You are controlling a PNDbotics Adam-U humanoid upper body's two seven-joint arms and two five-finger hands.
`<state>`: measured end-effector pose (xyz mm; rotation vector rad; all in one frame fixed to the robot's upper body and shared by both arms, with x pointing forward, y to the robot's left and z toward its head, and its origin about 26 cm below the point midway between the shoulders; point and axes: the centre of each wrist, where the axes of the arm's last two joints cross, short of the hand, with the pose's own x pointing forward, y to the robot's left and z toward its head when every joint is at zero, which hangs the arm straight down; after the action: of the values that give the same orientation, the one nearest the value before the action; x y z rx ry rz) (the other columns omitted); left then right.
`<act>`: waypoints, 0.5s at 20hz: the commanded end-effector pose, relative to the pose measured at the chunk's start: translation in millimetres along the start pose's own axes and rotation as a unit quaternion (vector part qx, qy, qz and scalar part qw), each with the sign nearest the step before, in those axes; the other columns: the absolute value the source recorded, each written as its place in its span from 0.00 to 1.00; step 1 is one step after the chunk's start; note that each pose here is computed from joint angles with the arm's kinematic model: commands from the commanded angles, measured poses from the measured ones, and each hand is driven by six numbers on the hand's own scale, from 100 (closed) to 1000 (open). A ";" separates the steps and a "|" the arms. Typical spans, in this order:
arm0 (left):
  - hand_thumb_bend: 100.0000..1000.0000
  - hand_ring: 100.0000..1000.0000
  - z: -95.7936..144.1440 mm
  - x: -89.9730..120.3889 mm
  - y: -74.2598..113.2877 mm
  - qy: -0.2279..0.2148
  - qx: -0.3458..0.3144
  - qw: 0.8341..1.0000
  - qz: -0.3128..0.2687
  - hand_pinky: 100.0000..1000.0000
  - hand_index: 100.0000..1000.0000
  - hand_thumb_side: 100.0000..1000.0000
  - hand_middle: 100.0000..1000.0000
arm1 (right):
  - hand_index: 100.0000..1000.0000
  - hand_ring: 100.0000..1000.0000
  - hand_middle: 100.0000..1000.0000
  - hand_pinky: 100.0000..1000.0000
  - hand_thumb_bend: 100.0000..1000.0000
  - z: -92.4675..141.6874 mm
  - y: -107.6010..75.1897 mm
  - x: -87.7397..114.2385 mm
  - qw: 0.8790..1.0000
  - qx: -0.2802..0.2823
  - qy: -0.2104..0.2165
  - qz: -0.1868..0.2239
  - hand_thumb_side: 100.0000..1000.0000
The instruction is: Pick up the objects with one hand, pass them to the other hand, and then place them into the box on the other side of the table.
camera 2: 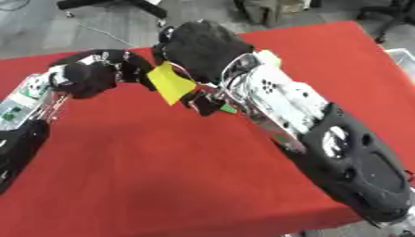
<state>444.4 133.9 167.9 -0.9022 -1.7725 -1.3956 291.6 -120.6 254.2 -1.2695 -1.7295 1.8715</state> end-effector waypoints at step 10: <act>0.61 0.70 2.4 -44.6 -3.1 0.006 -0.046 0.991 -0.129 0.78 0.81 0.75 0.67 | 0.53 0.76 0.47 0.00 0.31 -1.3 -22.5 -3.5 0.998 -0.027 -0.014 0.063 0.00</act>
<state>460.3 128.8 121.8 -0.6687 -1.7865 -1.3515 290.7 -115.6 266.0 -1.3594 -1.7337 1.9488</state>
